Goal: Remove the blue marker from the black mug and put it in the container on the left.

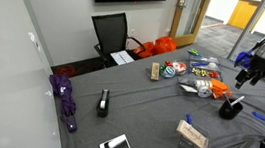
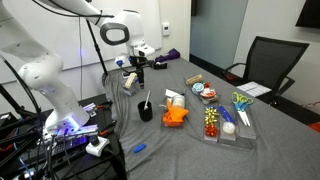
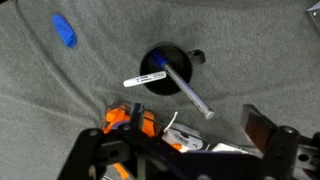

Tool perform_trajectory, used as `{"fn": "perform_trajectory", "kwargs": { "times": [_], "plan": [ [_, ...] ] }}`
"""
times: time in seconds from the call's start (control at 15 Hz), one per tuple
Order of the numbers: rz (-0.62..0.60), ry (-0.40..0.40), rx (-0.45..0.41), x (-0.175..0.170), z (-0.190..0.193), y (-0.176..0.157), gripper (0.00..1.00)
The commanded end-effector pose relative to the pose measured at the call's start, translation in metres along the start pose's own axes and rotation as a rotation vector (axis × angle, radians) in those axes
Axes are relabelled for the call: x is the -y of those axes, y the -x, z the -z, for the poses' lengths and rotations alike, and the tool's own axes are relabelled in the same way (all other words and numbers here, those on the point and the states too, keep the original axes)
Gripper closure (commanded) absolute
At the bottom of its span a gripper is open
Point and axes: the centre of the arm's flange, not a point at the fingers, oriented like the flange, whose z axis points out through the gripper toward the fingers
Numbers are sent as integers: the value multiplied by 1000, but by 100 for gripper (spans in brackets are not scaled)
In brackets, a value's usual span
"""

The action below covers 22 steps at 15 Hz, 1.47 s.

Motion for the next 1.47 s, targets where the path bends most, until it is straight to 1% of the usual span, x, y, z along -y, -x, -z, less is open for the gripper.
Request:
{"fn": "perform_trajectory", "kwargs": {
  "times": [0.0, 0.53, 0.6, 1.0, 1.4],
  "plan": [
    [-11, 26, -19, 16, -22, -9, 0],
    [-31, 60, -45, 33, -43, -13, 0],
    [-25, 42, -30, 29, -33, -13, 0],
    [-28, 44, -31, 30, -33, -14, 0],
    [7, 249, -30, 60, -38, -19, 0]
  ]
}}
